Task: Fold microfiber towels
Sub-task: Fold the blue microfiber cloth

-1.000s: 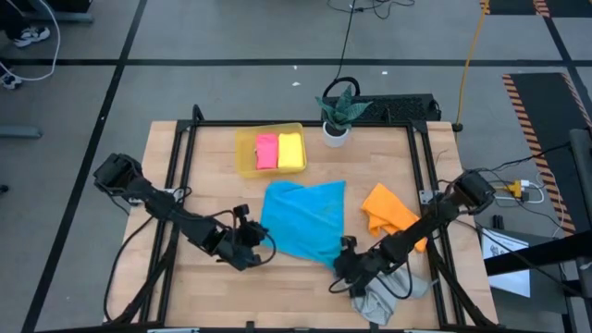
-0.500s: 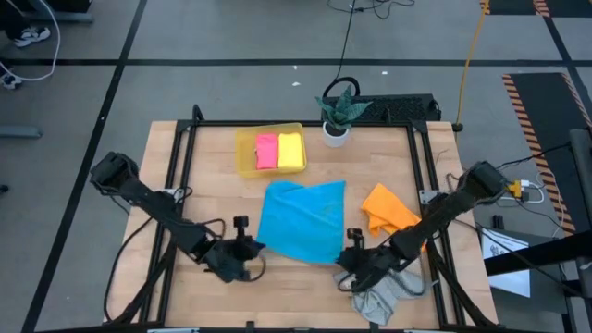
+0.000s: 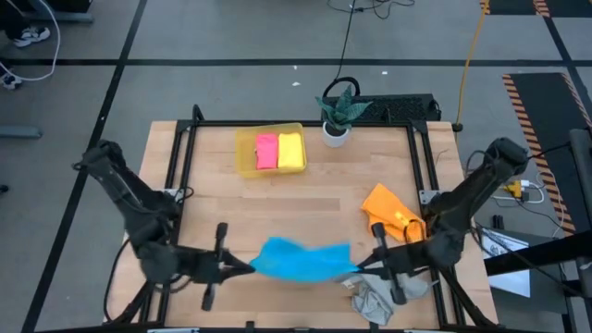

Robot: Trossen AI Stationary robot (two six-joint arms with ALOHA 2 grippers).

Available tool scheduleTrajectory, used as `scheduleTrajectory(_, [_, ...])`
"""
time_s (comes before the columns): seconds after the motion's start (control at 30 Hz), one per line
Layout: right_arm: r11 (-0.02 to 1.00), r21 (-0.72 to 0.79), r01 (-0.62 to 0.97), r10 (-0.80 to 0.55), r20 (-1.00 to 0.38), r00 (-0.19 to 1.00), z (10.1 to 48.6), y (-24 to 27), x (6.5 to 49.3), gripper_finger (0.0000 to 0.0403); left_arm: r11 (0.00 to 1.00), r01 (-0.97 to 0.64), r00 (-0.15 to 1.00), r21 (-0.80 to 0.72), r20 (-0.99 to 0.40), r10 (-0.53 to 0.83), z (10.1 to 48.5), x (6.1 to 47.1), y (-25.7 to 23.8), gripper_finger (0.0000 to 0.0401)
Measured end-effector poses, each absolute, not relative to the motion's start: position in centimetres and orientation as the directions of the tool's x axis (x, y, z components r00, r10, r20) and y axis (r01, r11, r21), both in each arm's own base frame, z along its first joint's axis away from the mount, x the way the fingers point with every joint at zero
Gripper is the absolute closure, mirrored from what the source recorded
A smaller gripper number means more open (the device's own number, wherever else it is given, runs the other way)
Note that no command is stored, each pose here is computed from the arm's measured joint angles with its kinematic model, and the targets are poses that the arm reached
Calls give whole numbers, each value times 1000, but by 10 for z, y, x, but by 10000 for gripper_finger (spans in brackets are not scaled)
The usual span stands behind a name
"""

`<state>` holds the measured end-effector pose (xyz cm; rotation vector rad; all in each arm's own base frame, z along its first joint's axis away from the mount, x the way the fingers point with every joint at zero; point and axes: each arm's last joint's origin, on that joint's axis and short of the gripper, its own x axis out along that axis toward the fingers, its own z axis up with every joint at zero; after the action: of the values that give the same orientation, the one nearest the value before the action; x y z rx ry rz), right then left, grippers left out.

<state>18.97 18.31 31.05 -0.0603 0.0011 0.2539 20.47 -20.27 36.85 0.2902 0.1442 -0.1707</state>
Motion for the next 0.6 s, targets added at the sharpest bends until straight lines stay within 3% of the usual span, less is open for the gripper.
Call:
scheduleTrajectory(0.1, [967, -23, -255, 256, 65, 965, 324, 178, 183, 402, 939, 144, 986, 313, -124, -110, 390, 203, -200, 398])
scheduleTrajectory(0.23, [981, -10, -195, 195, 80, 977, 334, 165, 176, 402, 918, -46, 985, 394, -136, 108, 390, 206, -189, 396])
scheduleTrajectory(0.4, [990, -97, 102, -109, -76, 991, 319, 140, 183, 402, 852, -209, 909, 480, -224, 350, 362, 215, -166, 398])
scheduleTrajectory(0.6, [944, -154, 293, -325, -253, 911, 274, 103, 206, 402, 807, -331, 797, 489, -314, 516, 300, 229, -130, 398])
